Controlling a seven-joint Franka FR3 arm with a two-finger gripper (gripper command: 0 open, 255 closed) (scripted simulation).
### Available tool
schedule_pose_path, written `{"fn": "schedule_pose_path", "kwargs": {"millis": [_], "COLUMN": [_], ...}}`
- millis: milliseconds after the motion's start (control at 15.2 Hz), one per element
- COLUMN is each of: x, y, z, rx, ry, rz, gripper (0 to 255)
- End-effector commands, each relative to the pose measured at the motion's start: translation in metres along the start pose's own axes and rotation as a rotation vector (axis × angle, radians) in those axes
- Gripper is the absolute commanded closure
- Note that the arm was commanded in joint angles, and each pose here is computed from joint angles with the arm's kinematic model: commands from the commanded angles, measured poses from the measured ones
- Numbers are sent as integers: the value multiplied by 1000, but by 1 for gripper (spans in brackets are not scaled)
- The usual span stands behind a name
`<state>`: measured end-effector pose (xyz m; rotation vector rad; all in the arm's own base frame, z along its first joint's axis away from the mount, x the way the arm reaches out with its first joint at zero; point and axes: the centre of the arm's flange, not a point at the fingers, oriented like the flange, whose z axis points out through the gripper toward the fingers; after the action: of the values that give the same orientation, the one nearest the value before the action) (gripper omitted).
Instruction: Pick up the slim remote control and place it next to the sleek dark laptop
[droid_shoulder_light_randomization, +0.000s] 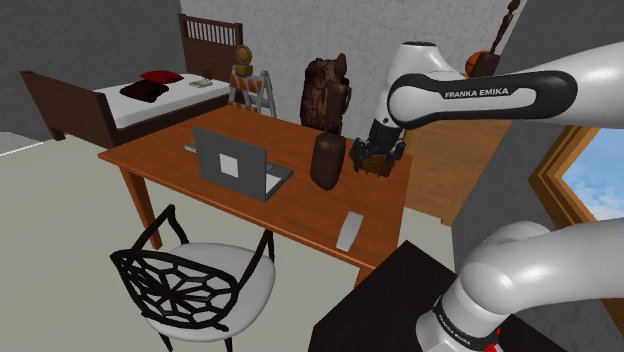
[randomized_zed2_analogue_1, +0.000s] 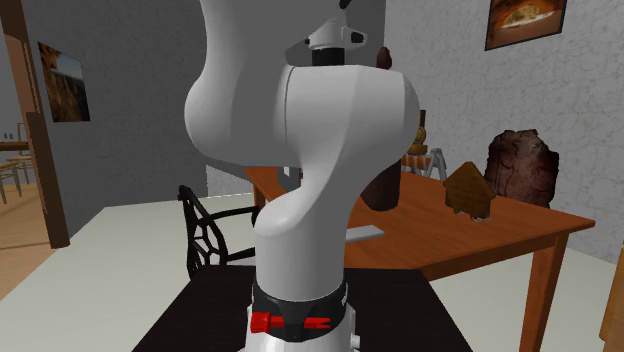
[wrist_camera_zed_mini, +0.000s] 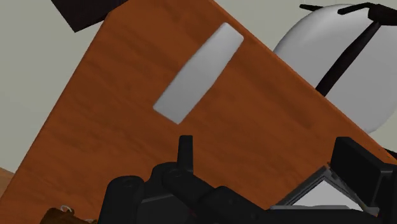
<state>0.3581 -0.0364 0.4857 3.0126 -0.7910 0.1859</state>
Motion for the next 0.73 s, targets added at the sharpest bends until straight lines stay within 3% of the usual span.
{"fn": "schedule_pose_path", "kwargs": {"millis": [0,660], "x": [5,30], "y": [-1,9], "z": [24,154], "rx": [-3,-22], "ry": [-7,-54], "rz": [59,339], "gripper": [0,0]}}
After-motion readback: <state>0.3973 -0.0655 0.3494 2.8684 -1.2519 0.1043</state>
